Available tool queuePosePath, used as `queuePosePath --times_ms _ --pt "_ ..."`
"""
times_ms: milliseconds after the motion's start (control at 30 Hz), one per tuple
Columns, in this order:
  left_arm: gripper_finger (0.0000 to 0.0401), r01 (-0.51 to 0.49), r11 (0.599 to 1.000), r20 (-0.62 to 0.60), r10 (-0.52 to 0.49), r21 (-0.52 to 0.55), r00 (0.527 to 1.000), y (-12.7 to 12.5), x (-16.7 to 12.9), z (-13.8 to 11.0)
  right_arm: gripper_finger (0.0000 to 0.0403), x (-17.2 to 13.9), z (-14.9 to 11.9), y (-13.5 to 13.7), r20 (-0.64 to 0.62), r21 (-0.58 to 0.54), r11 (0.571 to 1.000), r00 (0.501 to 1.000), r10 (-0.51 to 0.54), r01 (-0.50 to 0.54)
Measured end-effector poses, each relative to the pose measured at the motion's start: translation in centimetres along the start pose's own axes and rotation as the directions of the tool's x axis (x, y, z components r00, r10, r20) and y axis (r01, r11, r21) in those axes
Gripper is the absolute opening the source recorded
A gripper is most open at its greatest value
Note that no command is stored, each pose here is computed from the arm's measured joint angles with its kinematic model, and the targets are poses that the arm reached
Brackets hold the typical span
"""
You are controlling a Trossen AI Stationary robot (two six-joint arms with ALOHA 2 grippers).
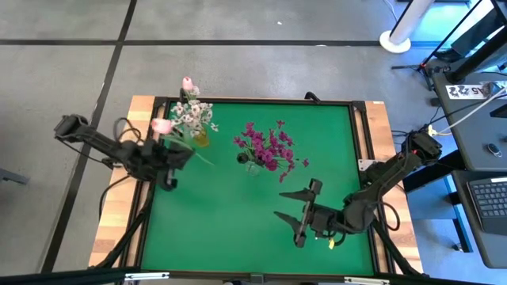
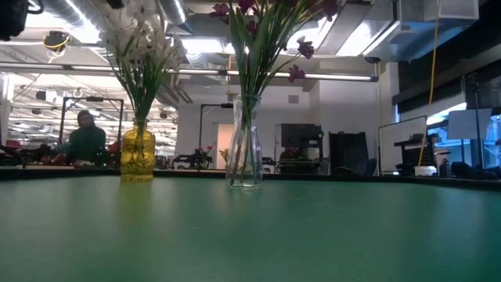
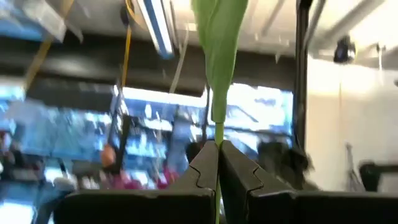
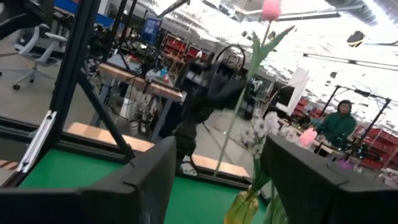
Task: Sort flowers into vase by color
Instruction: Put the pink tulip into the yellow vase
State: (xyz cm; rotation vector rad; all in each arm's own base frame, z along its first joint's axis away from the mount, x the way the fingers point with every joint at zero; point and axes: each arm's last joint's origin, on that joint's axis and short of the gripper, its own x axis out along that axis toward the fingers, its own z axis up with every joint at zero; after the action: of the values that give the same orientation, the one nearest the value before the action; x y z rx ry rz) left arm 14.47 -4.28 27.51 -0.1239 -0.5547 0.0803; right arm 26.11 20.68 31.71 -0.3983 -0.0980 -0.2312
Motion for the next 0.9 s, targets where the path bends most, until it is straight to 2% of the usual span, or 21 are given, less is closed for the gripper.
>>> queuePosePath --times_ms 133,367,500,900 --pt "0.0 -0.033 0.995 0.089 0.025 0.095 0.996 0.6 -0.7 2.2 0.0246 0.0 -0.1 0.1 -0.008 0.009 1.0 1.0 0.006 -0.006" --pt "0.0 -0.239 0.941 0.145 0.209 0.241 0.967 1.8 -1.9 4.4 0.0246 0.0 -0.2 0.1 -0.014 0.007 1.0 1.0 0.009 -0.009" --pt "0.0 -0.23 0.948 0.224 0.18 0.221 0.958 2.3 -2.7 5.8 0.0246 0.0 -0.2 0.1 -0.017 0.009 1.0 1.0 0.011 -0.011" --pt "0.0 -0.314 0.925 0.358 0.225 0.213 0.906 3.2 -3.9 9.6 0.0246 0.0 -0.6 0.4 -0.044 0.012 1.0 0.999 0.027 -0.027"
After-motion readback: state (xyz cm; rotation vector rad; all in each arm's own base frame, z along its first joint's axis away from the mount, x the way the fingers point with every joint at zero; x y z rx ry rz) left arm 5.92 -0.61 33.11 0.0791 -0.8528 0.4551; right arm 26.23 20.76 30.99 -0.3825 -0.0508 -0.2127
